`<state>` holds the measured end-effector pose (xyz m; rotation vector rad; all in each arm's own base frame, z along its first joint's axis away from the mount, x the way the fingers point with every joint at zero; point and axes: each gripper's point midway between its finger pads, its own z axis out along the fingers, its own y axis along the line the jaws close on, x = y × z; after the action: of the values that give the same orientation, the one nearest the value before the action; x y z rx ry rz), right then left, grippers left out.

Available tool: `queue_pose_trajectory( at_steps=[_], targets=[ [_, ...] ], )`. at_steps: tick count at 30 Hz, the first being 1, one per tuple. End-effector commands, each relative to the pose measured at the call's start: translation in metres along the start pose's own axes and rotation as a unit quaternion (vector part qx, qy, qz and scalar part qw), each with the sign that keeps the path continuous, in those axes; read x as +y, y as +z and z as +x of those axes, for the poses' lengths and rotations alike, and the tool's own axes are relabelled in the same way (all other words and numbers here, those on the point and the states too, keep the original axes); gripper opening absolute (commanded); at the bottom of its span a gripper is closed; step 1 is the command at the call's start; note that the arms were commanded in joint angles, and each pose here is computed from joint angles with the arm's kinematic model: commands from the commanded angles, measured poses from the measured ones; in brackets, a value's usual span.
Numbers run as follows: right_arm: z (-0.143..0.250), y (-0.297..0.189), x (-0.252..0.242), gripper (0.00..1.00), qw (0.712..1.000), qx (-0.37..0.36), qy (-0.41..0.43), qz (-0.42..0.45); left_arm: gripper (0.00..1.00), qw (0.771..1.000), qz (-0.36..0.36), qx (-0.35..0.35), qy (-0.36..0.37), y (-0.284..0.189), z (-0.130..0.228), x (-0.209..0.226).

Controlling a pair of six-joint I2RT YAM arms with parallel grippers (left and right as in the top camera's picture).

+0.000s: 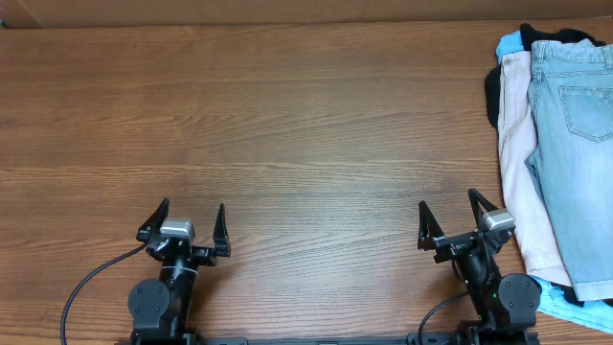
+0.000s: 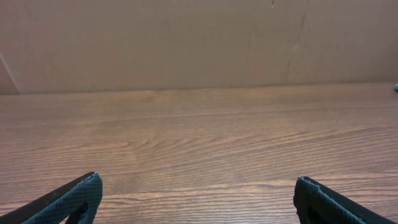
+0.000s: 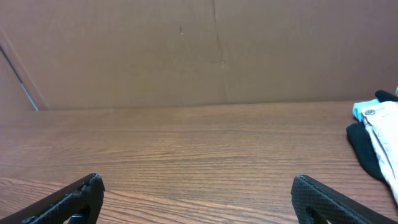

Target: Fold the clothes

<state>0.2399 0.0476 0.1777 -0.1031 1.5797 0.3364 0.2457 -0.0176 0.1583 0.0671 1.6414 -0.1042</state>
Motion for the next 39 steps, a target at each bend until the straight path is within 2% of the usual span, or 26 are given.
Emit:
queue_pose_trajectory(
  at_steps=[1, 10, 19, 24, 27, 31, 36, 39],
  targets=[
    [0.001, 0.000, -0.001, 1.00, 1.000, -0.003, 0.001, 0.000, 1.00, 1.000, 0.001, -0.002, 0.006, 0.000, 0.000, -0.001],
    [-0.001, 0.000, 0.004, 1.00, 1.000, -0.008, -0.001, -0.012, 1.00, 1.000, 0.001, -0.002, 0.006, 0.000, 0.000, -0.001],
    [-0.061, -0.009, 0.019, 1.00, 0.991, -0.121, -0.037, -0.039, 1.00, 1.000, 0.019, -0.021, 0.008, -0.001, -0.011, -0.007],
    [-0.105, -0.022, 0.017, 1.00, 0.984, -0.171, -0.048, -0.013, 1.00, 0.997, 0.053, -0.061, 0.004, -0.011, -0.050, -0.020],
    [-0.135, -0.034, 0.019, 1.00, 0.978, -0.201, -0.057, 0.002, 1.00, 0.994, 0.056, -0.093, 0.010, -0.023, -0.086, -0.023],
    [-0.173, -0.050, 0.028, 1.00, 0.968, -0.227, -0.108, 0.014, 1.00, 0.988, 0.053, -0.140, 0.025, -0.049, -0.143, -0.026],
    [-0.214, -0.060, 0.026, 1.00, 0.966, -0.230, -0.109, 0.043, 1.00, 0.990, 0.028, -0.132, 0.032, -0.066, -0.181, -0.021],
    [-0.233, -0.055, 0.028, 1.00, 0.972, -0.202, -0.109, 0.047, 1.00, 0.993, 0.028, -0.109, 0.028, -0.068, -0.198, -0.022]
  ],
)
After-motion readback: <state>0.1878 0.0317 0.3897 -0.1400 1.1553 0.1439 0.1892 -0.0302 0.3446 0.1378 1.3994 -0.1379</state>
